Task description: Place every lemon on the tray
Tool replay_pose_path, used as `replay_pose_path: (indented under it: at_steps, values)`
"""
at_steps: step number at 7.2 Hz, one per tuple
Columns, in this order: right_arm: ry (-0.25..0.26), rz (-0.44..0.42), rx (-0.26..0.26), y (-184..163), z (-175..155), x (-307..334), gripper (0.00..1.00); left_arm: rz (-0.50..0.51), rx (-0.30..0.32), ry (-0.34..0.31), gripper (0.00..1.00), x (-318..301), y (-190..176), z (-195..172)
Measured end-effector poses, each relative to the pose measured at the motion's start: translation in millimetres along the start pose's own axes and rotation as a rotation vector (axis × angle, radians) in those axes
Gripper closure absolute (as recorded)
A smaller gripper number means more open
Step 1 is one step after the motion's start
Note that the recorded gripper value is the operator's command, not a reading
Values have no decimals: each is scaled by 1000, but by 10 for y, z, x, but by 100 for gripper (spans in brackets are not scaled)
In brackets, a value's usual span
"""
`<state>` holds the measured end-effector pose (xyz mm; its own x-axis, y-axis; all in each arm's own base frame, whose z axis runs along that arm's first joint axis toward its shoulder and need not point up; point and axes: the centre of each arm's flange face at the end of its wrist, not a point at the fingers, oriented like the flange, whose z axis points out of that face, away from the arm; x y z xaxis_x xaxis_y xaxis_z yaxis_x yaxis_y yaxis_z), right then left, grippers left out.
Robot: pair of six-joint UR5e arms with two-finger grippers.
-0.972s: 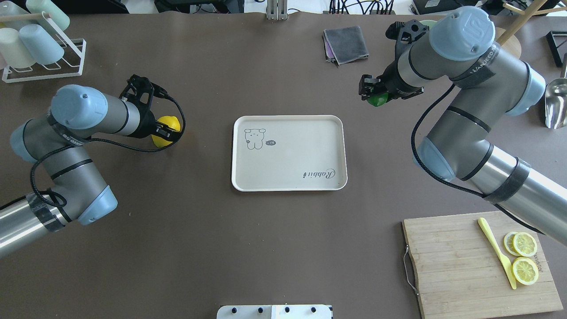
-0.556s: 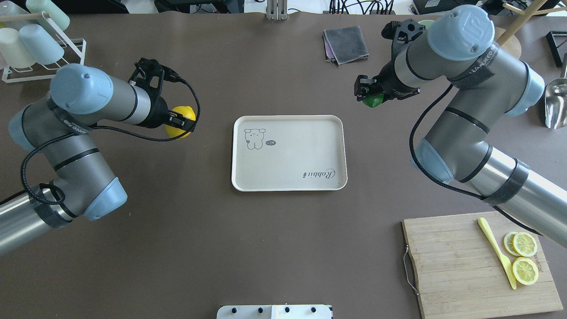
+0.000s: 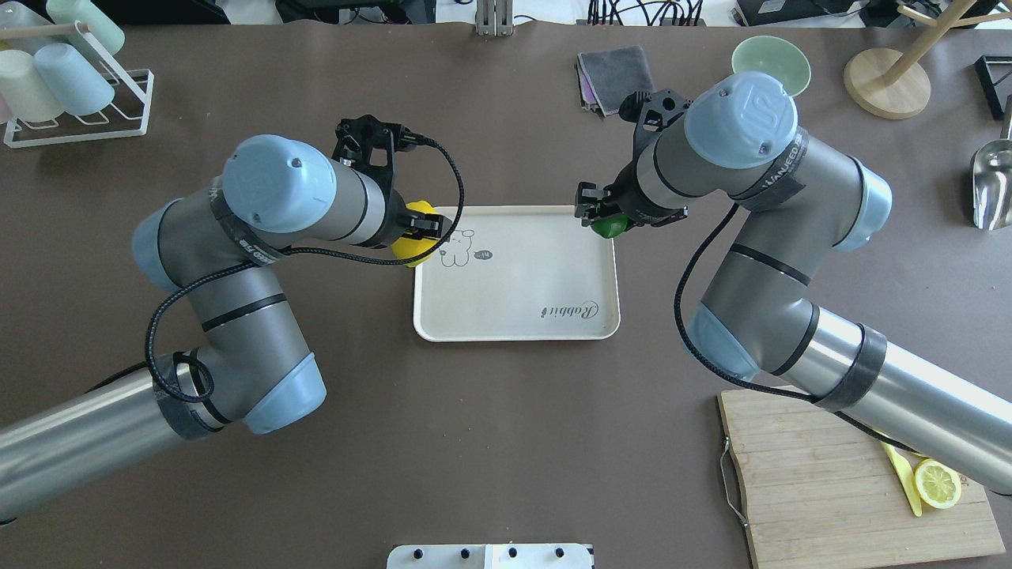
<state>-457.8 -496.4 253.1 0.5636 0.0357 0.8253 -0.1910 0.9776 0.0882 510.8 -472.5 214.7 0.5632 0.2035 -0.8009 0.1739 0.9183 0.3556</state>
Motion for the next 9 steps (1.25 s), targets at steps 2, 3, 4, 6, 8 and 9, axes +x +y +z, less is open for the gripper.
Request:
replay_pose_path:
  at_steps: [2,3,4,6,8,9]
  values:
    - [27,1,4,113,279,-181,100,-32,9,-17,100,302,116,219]
    - [51,3,6,102,431,-193,100,-35,12,-24,100,385,145,293]
    - [68,5,5,78,543,-216,100,-35,9,-29,100,422,182,349]
    - [83,2,-4,102,669,-269,100,-32,0,-41,100,422,228,439]
    - [89,-8,-23,227,764,-288,100,-29,-4,-48,100,429,271,480]
    - [94,-14,-30,287,812,-292,100,-28,-5,-49,100,441,291,483]
